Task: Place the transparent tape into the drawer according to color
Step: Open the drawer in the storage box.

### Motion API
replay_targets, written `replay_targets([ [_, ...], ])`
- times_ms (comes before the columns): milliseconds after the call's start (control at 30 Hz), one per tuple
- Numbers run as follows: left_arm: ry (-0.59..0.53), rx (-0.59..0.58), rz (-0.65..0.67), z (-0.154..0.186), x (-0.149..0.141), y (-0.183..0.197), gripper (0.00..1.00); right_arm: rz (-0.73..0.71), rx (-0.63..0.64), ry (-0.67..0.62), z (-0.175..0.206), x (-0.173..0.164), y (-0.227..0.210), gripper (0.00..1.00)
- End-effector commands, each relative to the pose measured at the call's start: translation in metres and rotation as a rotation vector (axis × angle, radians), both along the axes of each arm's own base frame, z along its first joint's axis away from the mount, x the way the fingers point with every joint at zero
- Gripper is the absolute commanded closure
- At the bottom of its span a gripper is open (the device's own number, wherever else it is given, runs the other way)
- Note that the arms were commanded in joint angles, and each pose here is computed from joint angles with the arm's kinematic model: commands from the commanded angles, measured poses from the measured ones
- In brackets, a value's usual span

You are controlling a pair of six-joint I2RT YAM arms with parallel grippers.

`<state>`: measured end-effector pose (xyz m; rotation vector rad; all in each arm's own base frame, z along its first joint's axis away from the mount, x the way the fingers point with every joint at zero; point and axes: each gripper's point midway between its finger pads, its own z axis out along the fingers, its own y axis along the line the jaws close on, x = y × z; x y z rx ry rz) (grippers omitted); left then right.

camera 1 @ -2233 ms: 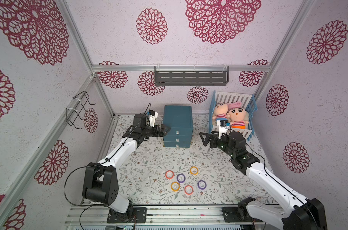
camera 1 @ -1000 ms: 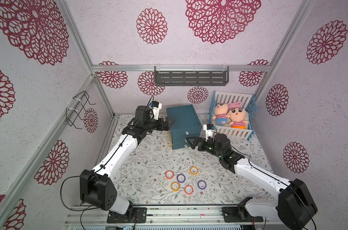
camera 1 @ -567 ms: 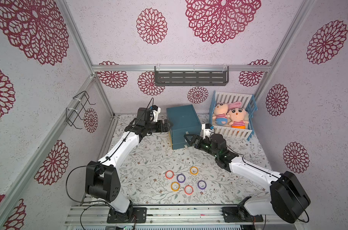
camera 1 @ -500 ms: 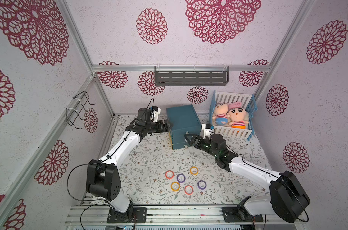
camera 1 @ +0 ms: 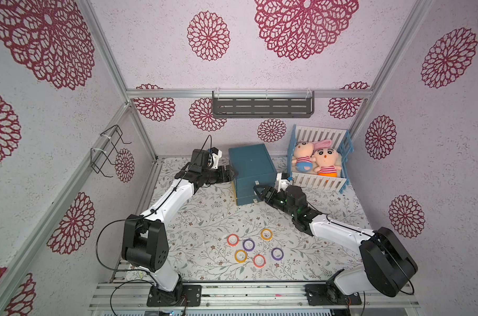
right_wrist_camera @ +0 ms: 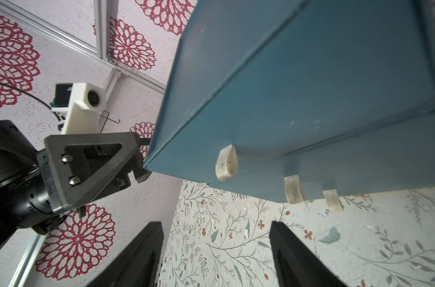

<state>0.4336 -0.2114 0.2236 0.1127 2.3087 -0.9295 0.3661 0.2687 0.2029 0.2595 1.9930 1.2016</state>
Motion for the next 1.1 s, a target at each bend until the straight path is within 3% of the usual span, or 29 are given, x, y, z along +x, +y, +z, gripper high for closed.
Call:
replay_targets([
  [0, -0.031, -0.027, -0.022, 0.012, 0.004, -0.008, 0.17, -0.021, 0.07, -0.041, 0.018, 0.008, 0.0, 0.28],
  [633, -0.008, -0.039, -0.047, 0.004, 0.003, -0.015, 0.32, -0.037, 0.119, -0.017, 0.015, 0.027, 0.0, 0.41],
  [1067, -0.004, -0.045, -0.056, 0.002, 0.001, -0.017, 0.33, -0.045, 0.154, -0.024, 0.025, 0.039, 0.007, 0.56],
])
